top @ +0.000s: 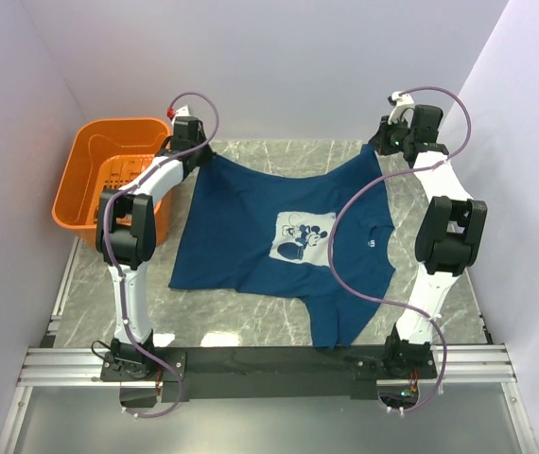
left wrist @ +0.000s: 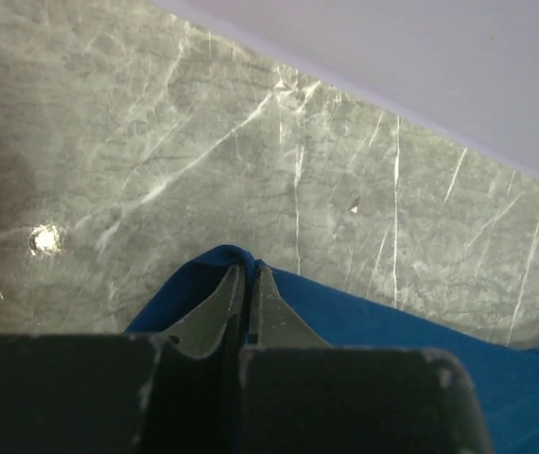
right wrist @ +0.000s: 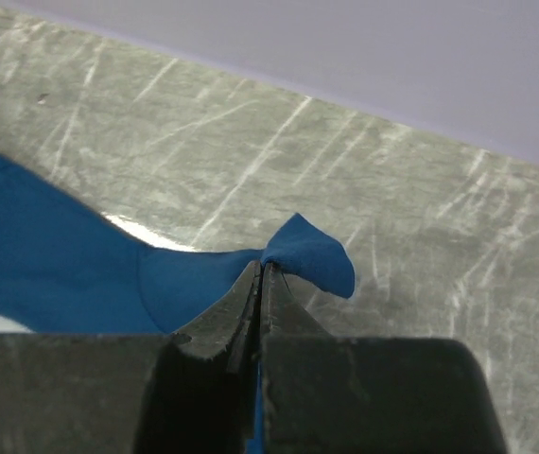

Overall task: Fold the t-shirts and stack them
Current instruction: Flatten the tshirt out, then fold the tshirt

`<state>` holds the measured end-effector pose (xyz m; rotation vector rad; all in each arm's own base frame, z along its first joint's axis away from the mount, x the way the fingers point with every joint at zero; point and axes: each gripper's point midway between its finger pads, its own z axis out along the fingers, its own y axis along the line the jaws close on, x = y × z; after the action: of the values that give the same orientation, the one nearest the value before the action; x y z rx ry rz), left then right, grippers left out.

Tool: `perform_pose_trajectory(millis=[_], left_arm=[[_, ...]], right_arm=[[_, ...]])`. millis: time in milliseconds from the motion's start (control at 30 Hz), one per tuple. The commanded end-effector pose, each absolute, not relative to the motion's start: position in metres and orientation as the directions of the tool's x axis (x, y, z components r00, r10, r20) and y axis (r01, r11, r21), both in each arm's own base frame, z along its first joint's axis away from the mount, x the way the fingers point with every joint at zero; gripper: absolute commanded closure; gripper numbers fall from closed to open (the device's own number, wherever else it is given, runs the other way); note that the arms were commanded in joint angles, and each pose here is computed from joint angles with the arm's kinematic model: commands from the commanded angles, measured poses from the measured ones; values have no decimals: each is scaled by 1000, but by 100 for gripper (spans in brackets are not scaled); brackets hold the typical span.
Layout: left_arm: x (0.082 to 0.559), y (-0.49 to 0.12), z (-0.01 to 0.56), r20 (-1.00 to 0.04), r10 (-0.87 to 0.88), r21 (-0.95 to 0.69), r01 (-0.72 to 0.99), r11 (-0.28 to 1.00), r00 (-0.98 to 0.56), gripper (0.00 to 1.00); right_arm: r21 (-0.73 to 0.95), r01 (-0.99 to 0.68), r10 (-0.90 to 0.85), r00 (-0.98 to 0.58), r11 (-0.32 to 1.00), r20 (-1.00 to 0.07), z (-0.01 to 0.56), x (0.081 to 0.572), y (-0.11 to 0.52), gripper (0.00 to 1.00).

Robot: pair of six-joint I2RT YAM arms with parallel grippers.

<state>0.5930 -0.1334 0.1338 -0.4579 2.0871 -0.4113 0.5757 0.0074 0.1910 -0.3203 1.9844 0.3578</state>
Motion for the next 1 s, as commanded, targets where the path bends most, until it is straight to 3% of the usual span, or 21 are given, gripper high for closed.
perform_pose_trajectory(millis=[0, 600, 967], left_arm=[[608, -123, 169, -773, -484, -468, -147, 872, -410, 100], [603, -114, 196, -835, -406, -434, -10, 901, -371, 100], [594, -109, 192, -845, -377, -409, 5, 912, -379, 100]], right_arm=[[85, -455, -57, -290, 887, -955, 245, 578, 19, 100], [127, -560, -32, -265, 819, -964, 276, 520, 33, 100], [130, -605, -84, -312, 785, -947, 251, 483, 40, 100]])
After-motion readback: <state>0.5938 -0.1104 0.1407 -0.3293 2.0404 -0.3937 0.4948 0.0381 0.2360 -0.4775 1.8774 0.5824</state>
